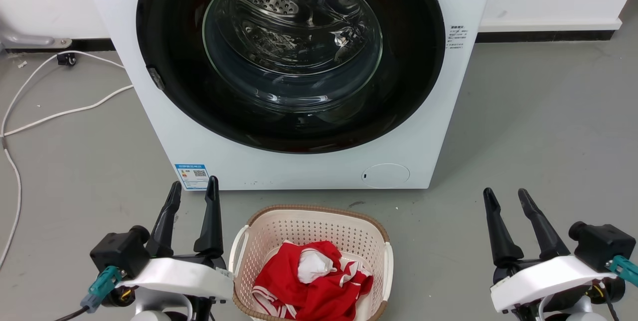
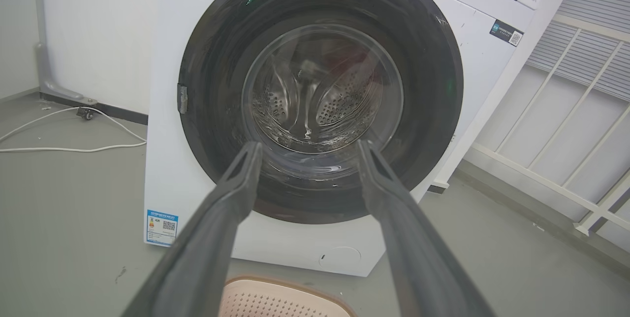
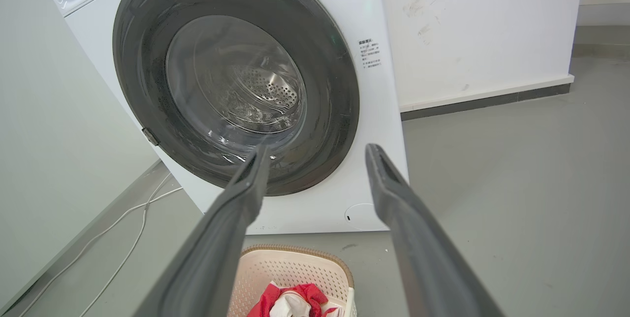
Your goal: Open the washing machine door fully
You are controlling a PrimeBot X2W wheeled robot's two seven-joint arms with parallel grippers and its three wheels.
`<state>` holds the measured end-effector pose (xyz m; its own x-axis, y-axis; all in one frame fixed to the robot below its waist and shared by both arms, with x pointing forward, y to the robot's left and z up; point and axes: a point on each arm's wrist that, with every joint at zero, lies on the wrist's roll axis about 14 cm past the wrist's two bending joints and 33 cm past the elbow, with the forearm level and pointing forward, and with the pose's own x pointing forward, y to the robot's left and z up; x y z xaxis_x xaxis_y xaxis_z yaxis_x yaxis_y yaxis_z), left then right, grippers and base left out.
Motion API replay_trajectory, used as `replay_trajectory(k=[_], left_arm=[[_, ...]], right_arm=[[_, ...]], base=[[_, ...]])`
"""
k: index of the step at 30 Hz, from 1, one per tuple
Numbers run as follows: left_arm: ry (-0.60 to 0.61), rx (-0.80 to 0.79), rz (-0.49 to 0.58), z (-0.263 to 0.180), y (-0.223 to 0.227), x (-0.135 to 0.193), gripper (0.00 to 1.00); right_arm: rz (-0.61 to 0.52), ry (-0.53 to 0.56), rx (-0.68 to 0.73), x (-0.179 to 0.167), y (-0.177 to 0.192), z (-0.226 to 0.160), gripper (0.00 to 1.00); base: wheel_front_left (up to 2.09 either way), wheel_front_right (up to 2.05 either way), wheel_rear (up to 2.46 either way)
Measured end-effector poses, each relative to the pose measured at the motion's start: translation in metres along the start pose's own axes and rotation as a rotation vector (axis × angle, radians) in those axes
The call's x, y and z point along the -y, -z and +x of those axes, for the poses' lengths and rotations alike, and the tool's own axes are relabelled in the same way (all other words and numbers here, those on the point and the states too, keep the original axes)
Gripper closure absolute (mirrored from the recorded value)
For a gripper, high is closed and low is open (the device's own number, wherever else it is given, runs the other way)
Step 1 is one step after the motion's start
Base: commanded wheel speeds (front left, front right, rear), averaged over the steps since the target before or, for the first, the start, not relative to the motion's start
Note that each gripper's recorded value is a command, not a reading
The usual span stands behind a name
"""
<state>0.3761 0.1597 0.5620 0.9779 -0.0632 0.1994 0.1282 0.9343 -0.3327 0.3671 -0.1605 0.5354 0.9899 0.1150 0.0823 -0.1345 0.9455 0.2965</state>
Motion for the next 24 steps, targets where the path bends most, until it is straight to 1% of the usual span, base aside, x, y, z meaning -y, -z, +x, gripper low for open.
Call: replay_trajectory(k=[13, 24], left_arm=[[0.014, 0.014, 0.142, -0.0048, -0.0010, 0.0037, 0.00], [0.027, 0.025, 0.230, -0.0099, -0.0019, 0.0063, 0.00]], right_arm=[[-0.142, -0.021, -0.012, -0.0054, 0.0004, -0.0015, 0.00], [-0.221, -0.032, -0.011, -0.0083, -0.0003, -0.0018, 0.00]], base=[[0.00, 0.00, 0.00], [0.00, 0.00, 0.00]])
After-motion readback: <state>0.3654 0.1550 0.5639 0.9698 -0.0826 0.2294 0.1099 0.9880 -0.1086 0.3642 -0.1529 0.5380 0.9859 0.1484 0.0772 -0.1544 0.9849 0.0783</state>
